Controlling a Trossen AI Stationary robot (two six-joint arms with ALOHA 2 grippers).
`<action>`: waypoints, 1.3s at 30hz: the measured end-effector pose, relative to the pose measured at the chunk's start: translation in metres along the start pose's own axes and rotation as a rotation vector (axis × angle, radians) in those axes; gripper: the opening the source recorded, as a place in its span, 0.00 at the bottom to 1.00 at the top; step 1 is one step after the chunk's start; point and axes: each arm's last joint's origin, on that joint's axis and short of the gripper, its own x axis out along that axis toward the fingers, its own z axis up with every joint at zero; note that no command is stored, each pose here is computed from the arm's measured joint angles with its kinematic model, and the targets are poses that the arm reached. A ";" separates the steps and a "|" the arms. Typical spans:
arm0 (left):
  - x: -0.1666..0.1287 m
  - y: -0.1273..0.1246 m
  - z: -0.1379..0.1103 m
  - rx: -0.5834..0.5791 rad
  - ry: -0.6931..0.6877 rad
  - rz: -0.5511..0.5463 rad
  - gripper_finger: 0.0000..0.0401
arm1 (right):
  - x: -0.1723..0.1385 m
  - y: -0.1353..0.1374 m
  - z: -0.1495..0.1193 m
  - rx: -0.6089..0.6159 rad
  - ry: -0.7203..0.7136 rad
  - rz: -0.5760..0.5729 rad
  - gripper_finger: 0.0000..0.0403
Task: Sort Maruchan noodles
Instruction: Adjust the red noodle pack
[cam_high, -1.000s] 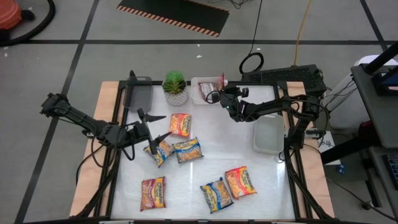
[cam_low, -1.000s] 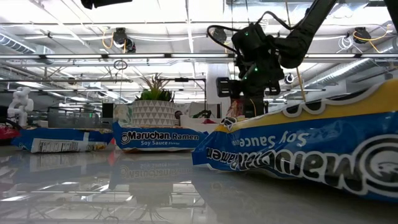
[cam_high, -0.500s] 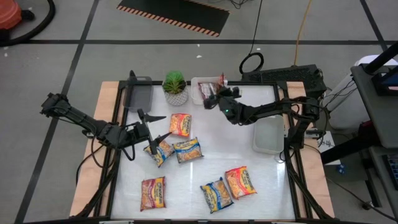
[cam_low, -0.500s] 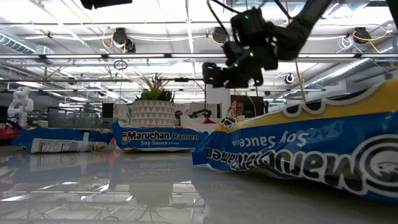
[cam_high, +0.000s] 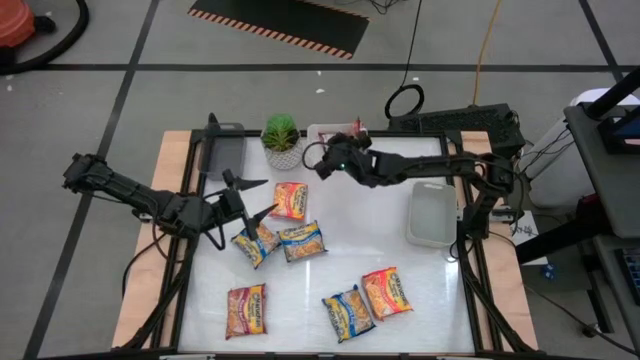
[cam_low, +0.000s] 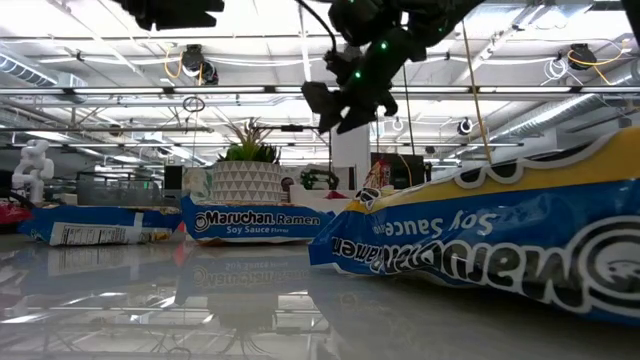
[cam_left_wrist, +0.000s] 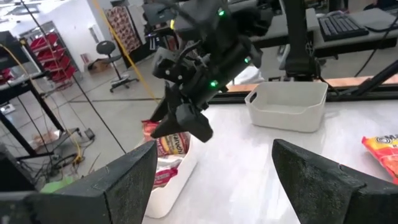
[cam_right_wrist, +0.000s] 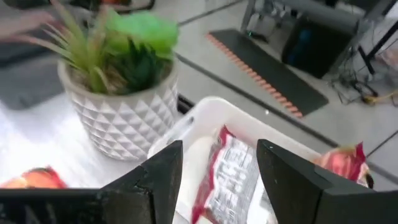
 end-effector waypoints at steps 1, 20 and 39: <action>0.000 0.000 -0.001 0.002 0.004 0.001 0.80 | 0.001 -0.001 -0.003 -0.004 0.012 0.003 0.49; 0.005 0.004 -0.009 -0.016 0.068 0.015 0.80 | 0.009 -0.007 -0.078 -0.398 -0.104 0.154 0.49; 0.005 0.004 -0.010 -0.020 0.081 0.015 0.80 | 0.050 -0.009 -0.107 -0.469 -0.130 0.098 0.49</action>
